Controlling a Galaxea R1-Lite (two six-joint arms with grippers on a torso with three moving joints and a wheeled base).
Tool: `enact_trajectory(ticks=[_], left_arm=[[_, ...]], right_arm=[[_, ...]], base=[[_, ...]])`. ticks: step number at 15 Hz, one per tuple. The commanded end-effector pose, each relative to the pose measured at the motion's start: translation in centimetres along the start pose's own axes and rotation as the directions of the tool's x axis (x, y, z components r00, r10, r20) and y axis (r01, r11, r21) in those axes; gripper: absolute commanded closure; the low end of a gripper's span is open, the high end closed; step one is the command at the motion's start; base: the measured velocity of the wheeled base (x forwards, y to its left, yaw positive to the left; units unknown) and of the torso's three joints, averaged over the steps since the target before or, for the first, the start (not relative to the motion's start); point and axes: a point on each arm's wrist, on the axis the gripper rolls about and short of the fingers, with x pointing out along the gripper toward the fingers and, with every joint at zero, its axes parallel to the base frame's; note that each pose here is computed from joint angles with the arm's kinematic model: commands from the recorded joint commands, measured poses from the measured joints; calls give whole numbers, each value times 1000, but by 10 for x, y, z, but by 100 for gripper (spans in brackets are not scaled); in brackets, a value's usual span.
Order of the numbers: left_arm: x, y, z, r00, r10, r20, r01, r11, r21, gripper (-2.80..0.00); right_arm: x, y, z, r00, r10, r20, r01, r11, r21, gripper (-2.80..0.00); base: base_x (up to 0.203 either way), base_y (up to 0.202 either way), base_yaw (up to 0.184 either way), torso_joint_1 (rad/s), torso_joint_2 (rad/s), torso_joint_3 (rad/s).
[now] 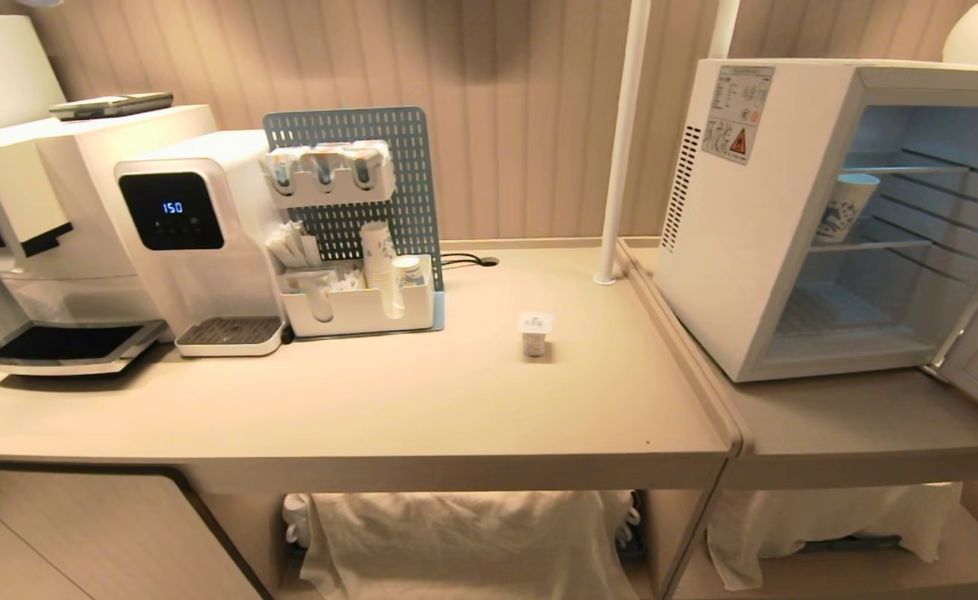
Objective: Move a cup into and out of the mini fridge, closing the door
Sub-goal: Put the yoghurt in the freezer
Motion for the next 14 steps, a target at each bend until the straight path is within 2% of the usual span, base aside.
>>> enact_trajectory(ticks=[1,14], left_arm=[[0,0,0,1000,-1,-1,1,1000,0,0],[0,0,0,1000,0,-1,0,1000,-2,0]], right_arm=[[0,0,0,1000,-1,-3,1,1000,-3,0],[0,0,0,1000,-1,-3,1,1000,-4,0]], base=[[0,-199,3,-2,-4,-1],[0,-197,-1,3,1,2]])
